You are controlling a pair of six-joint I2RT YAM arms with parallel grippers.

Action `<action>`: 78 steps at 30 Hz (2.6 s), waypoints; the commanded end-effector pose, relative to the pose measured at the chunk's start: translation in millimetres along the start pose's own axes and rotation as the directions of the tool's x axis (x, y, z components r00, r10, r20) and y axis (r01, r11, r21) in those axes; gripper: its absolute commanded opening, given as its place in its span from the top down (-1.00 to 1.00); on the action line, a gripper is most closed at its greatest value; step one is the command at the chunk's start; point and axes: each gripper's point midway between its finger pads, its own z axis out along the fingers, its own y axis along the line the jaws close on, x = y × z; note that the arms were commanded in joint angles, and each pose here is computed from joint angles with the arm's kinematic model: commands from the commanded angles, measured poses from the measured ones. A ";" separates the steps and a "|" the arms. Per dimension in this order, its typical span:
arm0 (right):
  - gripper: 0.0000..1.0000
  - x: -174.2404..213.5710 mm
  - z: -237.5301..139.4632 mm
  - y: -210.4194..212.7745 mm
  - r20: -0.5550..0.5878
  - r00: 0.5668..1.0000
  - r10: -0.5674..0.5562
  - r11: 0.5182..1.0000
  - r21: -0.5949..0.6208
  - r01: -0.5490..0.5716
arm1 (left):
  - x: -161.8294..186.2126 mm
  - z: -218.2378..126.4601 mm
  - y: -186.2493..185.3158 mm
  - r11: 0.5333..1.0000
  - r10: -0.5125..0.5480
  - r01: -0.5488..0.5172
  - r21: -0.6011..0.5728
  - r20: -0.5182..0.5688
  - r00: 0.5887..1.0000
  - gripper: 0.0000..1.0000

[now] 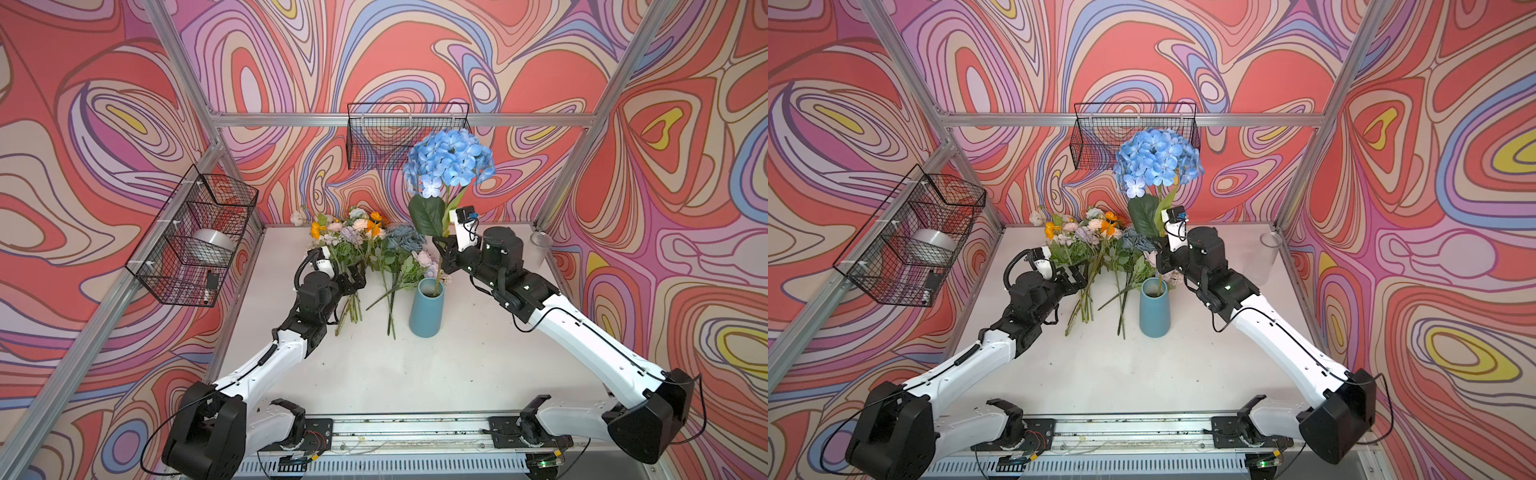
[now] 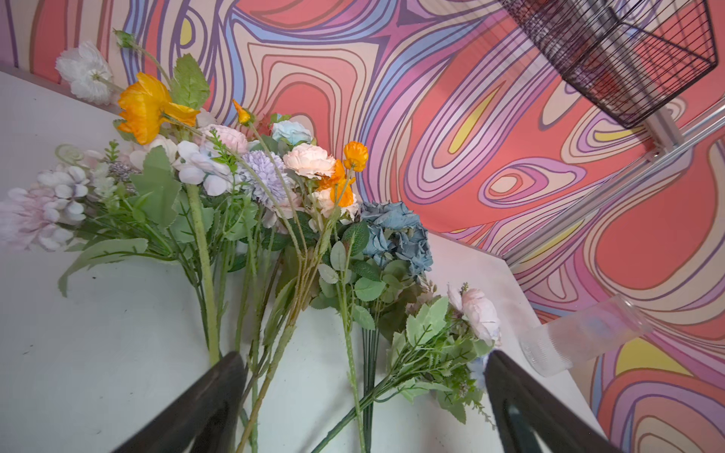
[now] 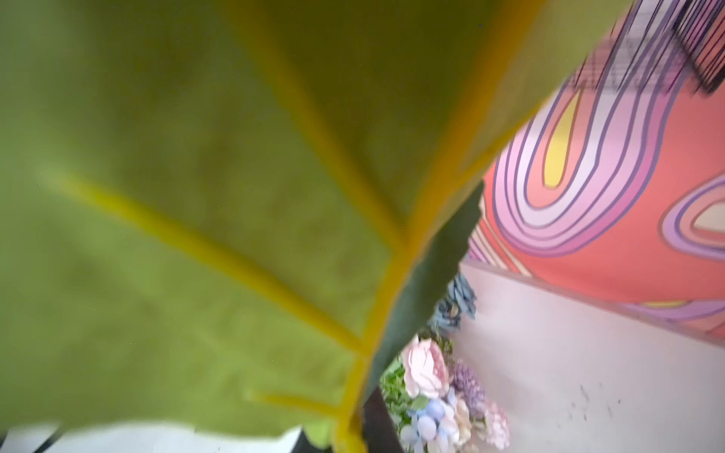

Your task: Arrange the flowers into the vase

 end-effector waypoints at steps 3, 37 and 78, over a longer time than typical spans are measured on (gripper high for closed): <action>0.99 30.5 14.1 -2.5 -0.031 0.996 0.079 0.997 -0.017 -0.080 | 0.3 4.8 13.2 0.993 0.087 -0.090 -0.082 -0.045 0.995 -0.66; -0.57 23.0 -38.5 12.1 0.058 0.998 0.039 0.995 -0.099 -0.033 | 93.8 82.3 85.9 0.852 0.266 -0.475 -0.222 -0.598 0.756 0.04; -0.57 -4.5 -46.2 9.4 0.165 0.986 -0.006 0.997 -0.069 0.018 | 60.6 59.1 -11.5 0.971 0.219 -0.179 0.158 -0.293 0.931 1.00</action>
